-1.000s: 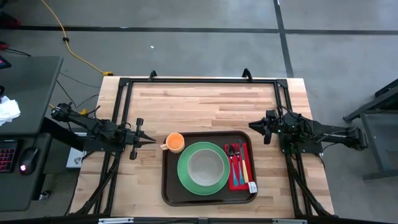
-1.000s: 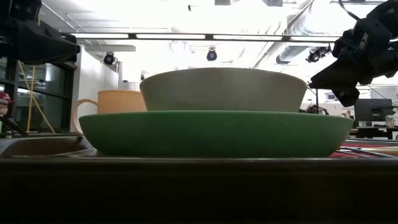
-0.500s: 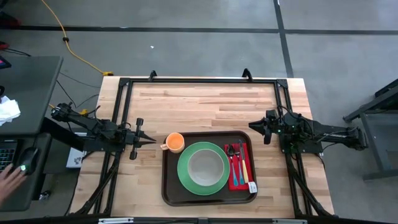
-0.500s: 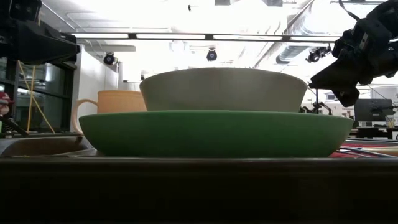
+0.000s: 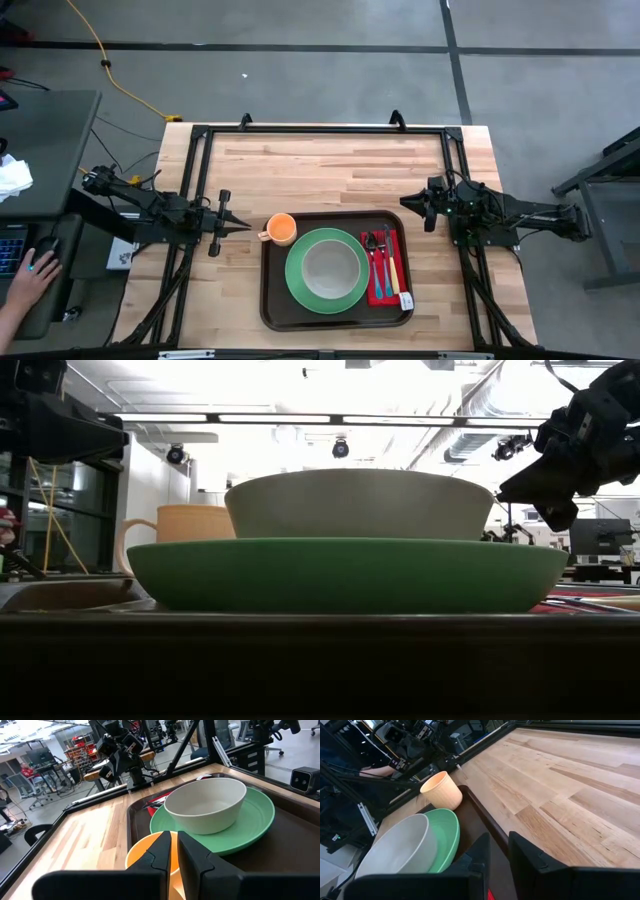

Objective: Set up tray
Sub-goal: Return to Home Position

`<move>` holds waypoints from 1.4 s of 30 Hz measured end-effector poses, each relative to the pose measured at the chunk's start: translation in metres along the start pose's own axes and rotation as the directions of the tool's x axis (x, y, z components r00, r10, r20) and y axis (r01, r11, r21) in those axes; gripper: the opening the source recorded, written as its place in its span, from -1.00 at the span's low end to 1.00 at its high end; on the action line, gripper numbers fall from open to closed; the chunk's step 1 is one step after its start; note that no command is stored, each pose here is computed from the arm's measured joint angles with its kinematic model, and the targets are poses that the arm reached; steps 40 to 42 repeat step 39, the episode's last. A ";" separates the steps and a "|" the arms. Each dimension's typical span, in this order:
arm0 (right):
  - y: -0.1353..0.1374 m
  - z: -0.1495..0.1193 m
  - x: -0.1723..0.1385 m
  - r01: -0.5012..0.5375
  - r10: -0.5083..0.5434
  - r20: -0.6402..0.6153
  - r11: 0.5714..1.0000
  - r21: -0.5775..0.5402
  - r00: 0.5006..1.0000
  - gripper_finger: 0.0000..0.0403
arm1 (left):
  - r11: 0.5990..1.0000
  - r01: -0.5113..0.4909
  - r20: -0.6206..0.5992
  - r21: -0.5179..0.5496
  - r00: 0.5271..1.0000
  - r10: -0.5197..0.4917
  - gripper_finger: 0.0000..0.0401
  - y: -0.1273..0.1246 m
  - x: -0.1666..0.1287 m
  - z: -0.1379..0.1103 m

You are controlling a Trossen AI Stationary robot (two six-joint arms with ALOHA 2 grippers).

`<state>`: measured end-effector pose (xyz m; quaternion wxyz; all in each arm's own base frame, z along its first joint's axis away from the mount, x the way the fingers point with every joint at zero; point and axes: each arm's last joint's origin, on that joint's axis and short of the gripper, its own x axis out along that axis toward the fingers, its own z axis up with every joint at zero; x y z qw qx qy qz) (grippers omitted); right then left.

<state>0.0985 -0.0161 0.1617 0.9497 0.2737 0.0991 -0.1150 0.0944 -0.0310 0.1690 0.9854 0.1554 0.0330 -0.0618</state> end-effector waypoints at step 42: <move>0.000 0.000 0.000 0.000 0.000 0.000 1.000 0.000 1.000 -0.77 | 1.000 0.000 0.000 0.000 1.000 0.000 -0.69 0.000 0.000 0.000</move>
